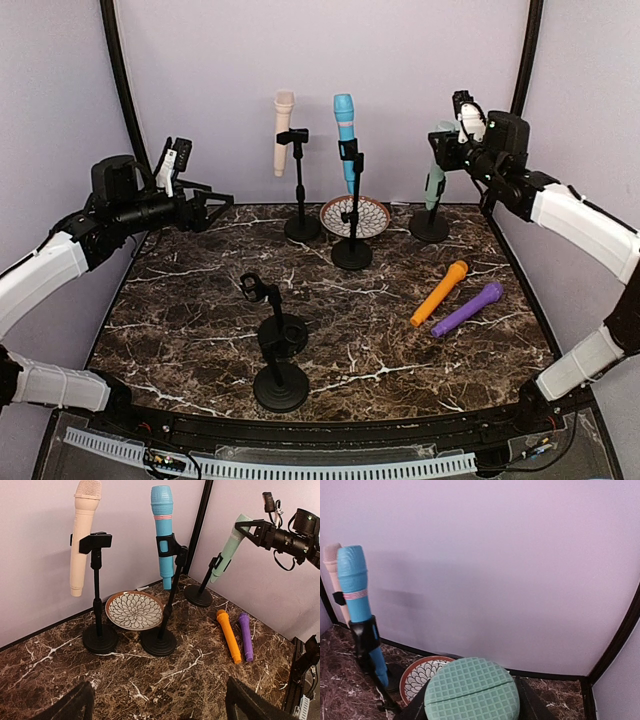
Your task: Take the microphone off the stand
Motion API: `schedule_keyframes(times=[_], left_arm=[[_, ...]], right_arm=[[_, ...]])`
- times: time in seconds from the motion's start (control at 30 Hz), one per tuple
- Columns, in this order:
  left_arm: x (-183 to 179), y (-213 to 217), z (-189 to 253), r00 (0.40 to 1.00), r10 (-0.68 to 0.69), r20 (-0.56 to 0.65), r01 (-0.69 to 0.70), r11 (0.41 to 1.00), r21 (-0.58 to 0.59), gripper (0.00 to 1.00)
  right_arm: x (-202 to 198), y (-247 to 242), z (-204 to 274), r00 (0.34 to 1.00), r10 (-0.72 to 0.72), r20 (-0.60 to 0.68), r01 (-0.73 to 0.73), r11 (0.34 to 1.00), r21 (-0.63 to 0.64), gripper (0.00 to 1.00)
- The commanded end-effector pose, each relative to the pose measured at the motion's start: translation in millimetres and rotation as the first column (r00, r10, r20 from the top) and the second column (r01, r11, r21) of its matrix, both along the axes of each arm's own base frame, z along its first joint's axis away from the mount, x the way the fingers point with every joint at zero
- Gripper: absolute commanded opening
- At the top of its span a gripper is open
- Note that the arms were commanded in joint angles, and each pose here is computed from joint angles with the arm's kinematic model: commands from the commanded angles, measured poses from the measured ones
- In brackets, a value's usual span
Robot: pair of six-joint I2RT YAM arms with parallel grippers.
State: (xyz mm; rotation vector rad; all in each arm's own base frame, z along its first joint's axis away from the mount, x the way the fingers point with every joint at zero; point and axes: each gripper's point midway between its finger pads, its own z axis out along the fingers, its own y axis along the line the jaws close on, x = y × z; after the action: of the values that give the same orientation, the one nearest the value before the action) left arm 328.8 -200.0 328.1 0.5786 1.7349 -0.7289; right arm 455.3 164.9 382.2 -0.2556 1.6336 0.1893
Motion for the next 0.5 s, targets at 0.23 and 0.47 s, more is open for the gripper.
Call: schedule_keyframes(times=[0.23,0.47], left_arm=[[-33.6,-24.0,16.4,0.964,-0.248,0.099,0.252,0.967,-0.033,0.92],[-62.5,-50.6,16.2,0.878,-0.467,0.105,0.476,0.876,-0.084,0.90]], right_arm=[[-129.1,80.3,54.2,0.917,0.385,0.109,-0.393,0.916,0.075,0.07],[-190.4,137.1,29.9,0.708,0.701,0.085,-0.705,0.696,0.136,0.07]])
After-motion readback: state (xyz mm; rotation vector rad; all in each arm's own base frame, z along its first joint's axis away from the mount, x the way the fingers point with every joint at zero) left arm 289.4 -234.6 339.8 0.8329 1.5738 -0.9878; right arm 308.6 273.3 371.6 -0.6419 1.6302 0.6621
